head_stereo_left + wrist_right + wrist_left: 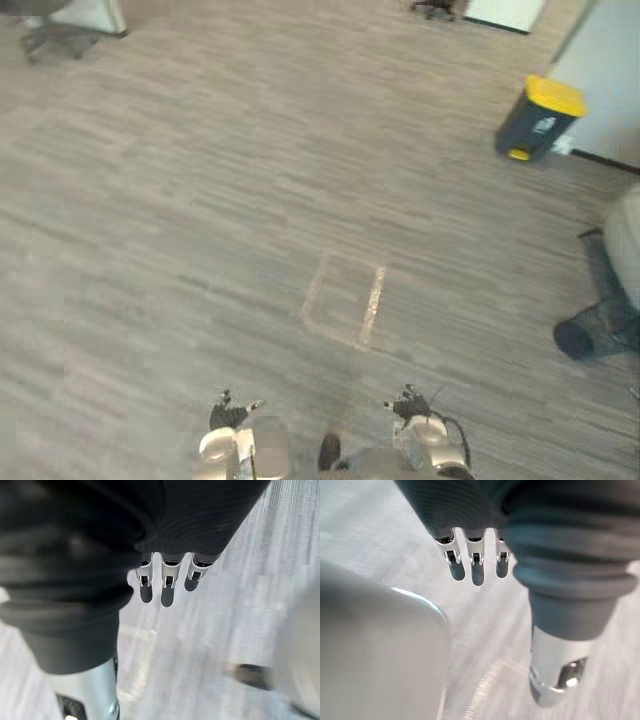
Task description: Organize the slippers on the shoe rack
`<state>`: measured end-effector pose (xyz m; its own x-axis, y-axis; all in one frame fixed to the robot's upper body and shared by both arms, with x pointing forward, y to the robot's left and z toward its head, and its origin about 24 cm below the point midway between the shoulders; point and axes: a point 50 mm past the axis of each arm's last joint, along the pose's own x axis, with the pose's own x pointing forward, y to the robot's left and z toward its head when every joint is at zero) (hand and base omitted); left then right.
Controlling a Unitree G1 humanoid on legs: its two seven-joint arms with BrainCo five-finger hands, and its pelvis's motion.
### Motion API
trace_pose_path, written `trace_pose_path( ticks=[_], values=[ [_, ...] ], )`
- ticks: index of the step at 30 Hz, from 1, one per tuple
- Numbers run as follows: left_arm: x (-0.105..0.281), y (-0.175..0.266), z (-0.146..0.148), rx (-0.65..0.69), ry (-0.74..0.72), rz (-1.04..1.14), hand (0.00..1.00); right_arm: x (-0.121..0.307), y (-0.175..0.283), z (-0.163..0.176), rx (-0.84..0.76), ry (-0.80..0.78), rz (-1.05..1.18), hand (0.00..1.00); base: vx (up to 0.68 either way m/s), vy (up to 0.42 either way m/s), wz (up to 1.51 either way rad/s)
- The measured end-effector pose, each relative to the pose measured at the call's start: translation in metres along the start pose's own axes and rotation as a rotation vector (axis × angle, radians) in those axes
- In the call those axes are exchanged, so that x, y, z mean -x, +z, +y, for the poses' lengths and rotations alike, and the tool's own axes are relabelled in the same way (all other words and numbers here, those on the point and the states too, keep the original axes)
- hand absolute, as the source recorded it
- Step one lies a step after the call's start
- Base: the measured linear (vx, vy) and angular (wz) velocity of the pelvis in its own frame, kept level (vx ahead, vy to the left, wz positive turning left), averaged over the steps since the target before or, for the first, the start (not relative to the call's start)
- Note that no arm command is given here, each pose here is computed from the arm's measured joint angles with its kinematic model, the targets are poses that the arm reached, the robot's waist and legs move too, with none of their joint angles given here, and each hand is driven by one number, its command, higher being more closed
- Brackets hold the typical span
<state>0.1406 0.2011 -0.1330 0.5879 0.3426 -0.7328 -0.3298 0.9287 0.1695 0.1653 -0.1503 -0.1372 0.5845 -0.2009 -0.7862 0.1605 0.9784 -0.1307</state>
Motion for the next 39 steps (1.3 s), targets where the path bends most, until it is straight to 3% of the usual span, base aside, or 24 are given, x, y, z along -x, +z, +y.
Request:
trace_pose_path(
  ticks=[14,25,39],
  values=[
    [0.0,-0.007,-0.003,-0.029,-0.012,0.035,0.0,0.004,-0.02,-0.007,-0.007,-0.018,0.055,0.0,0.49,0.287,-0.61],
    [0.002,-0.024,0.006,-0.081,-0.021,0.097,0.0,0.001,-0.018,-0.013,0.013,-0.035,0.058,0.0,0.39,-0.041,-0.17],
    [0.008,-0.019,-0.01,0.061,-0.033,0.058,0.0,0.003,-0.023,-0.005,0.032,-0.011,0.085,0.0,0.3,0.092,-1.03]
  ],
)
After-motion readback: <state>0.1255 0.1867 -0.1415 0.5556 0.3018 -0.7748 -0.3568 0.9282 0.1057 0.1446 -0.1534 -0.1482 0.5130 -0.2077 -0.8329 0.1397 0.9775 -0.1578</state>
